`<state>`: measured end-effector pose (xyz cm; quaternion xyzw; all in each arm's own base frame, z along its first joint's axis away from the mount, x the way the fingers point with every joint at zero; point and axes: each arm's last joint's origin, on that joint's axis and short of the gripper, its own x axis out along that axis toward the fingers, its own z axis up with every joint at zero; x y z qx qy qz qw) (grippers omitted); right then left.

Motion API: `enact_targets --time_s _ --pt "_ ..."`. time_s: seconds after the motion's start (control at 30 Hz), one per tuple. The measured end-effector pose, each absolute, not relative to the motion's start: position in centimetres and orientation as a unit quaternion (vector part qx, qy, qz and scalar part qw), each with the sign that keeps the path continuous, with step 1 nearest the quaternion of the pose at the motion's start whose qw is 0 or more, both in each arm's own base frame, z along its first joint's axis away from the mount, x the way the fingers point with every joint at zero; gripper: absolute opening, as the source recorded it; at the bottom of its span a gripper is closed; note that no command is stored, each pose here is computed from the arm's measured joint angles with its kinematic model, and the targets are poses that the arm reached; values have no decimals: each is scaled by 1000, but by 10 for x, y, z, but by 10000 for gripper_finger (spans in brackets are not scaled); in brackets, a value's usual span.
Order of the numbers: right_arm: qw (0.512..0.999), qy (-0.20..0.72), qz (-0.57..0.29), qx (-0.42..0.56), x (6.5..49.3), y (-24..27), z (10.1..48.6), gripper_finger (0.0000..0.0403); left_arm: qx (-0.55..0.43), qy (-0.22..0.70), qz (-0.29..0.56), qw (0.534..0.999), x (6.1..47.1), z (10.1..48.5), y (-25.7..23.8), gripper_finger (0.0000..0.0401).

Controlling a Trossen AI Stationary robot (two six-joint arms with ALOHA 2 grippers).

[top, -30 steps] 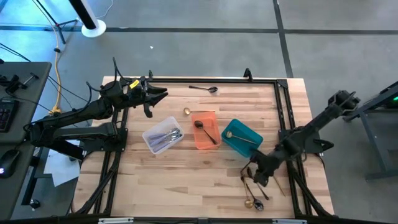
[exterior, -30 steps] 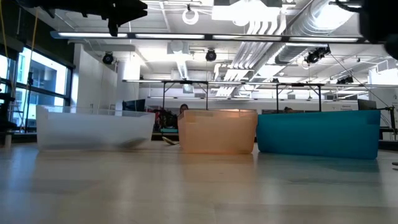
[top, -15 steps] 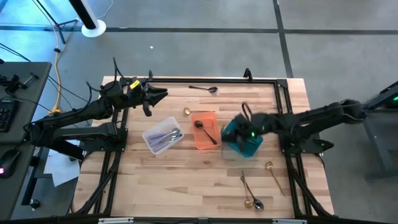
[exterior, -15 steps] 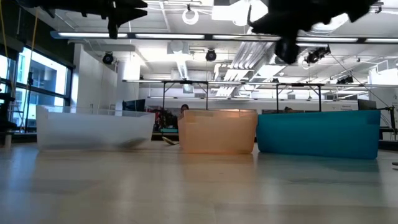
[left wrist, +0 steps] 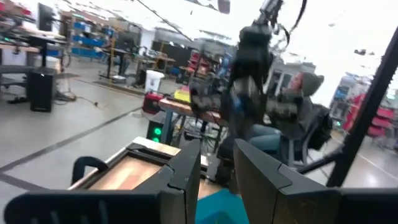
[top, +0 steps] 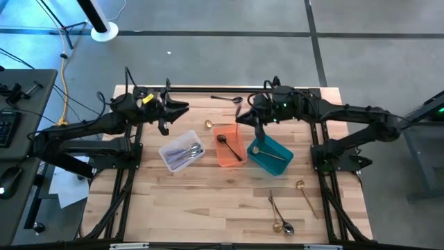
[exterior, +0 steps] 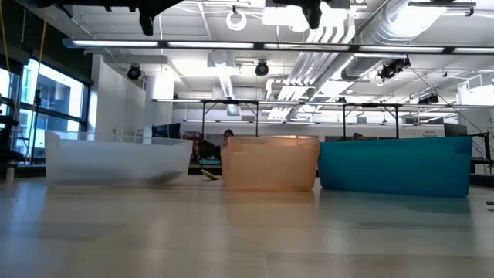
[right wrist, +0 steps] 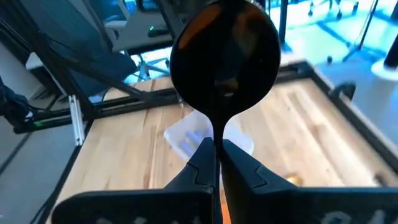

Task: Sort silverware by color (type)
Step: Put the black spoon into the orange bin

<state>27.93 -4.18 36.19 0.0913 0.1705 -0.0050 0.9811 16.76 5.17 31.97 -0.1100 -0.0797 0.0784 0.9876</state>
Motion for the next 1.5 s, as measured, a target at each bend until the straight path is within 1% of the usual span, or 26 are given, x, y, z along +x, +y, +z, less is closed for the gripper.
enact_targets --time_s 0.13,0.37,0.73,0.97,1.13,1.27,1.5 --pt "985 161 -6 68 288 -47 372 0 -86 -82 59 991 176 331 46 86" --pt "984 166 5 70 289 -51 373 0 -39 -63 49 996 192 344 45 86" --pt "984 166 6 64 289 -51 373 0 -47 -21 51 997 212 329 50 86" --pt "984 165 6 65 289 -51 373 0 -50 -10 52 997 217 324 51 86" --pt "986 155 4 68 290 -52 375 0 -100 -8 57 993 223 320 55 88" --pt "987 141 1 74 291 -53 377 0 -105 11 46 993 238 316 53 112" --pt "988 133 4 81 301 -55 372 0 -108 30 23 993 282 322 54 181"
